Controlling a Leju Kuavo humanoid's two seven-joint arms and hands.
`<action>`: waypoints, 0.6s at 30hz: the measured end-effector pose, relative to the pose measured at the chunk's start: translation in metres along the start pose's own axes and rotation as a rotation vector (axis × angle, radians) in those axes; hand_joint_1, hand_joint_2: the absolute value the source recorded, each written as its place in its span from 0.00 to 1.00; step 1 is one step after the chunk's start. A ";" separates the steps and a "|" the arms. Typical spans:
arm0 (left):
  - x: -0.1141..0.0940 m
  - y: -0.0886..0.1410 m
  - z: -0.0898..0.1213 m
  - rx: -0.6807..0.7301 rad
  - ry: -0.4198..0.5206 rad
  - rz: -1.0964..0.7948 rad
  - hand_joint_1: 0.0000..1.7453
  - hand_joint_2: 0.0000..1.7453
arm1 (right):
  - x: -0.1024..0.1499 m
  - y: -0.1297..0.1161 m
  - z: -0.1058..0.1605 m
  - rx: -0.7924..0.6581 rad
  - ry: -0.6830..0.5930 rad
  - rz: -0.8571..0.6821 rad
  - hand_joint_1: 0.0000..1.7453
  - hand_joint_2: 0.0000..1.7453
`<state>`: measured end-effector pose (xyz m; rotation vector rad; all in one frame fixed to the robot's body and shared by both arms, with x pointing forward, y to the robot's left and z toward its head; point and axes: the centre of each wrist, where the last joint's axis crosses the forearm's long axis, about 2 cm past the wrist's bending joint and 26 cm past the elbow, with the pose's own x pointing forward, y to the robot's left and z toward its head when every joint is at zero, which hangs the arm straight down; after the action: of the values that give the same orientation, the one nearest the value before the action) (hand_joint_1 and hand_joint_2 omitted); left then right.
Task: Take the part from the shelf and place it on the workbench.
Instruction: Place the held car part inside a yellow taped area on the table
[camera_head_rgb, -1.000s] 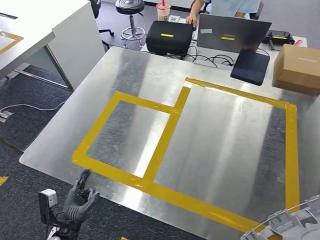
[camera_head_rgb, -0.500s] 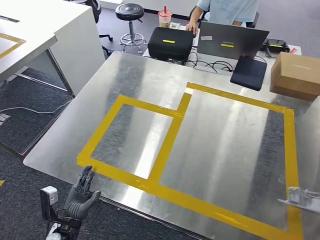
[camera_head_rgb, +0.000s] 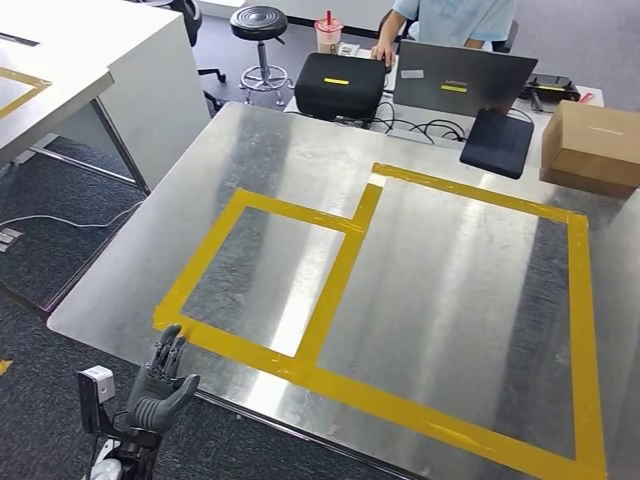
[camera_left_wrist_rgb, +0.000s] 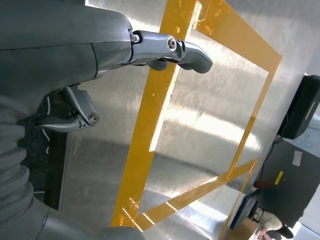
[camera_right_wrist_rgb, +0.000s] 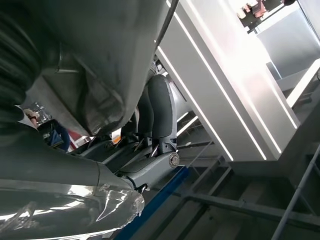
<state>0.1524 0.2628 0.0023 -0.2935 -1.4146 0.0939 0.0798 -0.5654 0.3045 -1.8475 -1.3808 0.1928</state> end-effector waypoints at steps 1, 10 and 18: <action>0.000 0.000 0.000 0.001 0.001 -0.001 0.00 1.00 | 0.000 0.001 -0.001 -0.012 -0.005 0.000 0.77 1.00; 0.001 0.002 0.000 0.008 0.005 -0.010 0.00 1.00 | 0.019 0.025 -0.002 0.144 -0.077 -0.005 0.77 1.00; 0.001 0.004 -0.001 -0.010 0.001 -0.027 0.00 1.00 | 0.051 0.050 0.009 0.410 -0.142 -0.075 0.77 1.00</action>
<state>0.1537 0.2667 0.0025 -0.2830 -1.4182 0.0649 0.1318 -0.5215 0.2818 -1.4620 -1.3823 0.5362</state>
